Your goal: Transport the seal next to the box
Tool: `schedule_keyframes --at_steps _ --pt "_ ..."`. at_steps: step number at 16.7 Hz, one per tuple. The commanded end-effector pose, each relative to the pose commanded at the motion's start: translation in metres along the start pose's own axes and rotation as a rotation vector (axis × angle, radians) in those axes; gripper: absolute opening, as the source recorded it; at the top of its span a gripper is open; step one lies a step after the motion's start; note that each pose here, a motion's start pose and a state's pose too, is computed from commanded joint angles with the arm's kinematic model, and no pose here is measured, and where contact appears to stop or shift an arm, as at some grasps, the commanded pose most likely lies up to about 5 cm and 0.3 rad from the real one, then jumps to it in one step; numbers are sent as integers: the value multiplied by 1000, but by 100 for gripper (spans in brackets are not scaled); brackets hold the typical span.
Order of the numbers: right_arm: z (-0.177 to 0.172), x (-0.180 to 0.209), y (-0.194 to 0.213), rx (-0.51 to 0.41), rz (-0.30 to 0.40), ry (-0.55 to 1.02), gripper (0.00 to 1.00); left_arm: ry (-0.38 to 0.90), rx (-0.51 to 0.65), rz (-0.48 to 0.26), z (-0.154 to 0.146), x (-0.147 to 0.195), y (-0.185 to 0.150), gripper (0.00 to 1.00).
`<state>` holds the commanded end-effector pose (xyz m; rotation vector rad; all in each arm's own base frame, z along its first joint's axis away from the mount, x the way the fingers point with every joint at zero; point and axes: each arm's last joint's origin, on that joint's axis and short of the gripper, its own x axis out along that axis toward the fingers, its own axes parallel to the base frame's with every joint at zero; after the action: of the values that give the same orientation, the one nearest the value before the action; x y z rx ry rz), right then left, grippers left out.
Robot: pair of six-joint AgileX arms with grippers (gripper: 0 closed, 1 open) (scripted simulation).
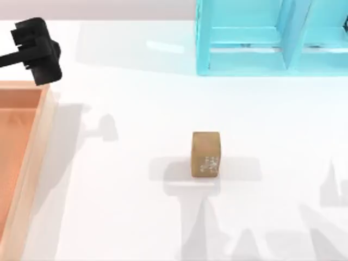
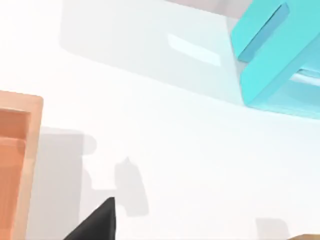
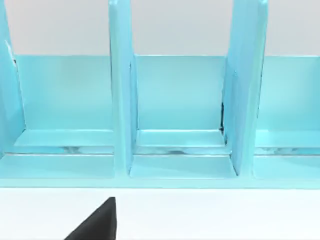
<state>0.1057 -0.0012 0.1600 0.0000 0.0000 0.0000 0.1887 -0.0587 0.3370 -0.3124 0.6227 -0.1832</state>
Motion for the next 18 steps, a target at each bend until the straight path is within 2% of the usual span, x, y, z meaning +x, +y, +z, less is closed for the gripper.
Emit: schedule_keyframes --at_steps 4,7,12,15,18 --pt "0 0 0 0 0 0 100 333 -28 77 34 65 -51 100" --pt "0 0 0 0 0 0 100 556 -13 161 34 124 -93 100" --pt "0 0 0 0 0 0 100 812 49 289 -4 205 -157 100" --pt "0 0 0 0 0 0 100 890 85 331 -30 232 -185 100" --pt "0 0 0 0 0 0 100 928 108 350 -49 245 -201 100"
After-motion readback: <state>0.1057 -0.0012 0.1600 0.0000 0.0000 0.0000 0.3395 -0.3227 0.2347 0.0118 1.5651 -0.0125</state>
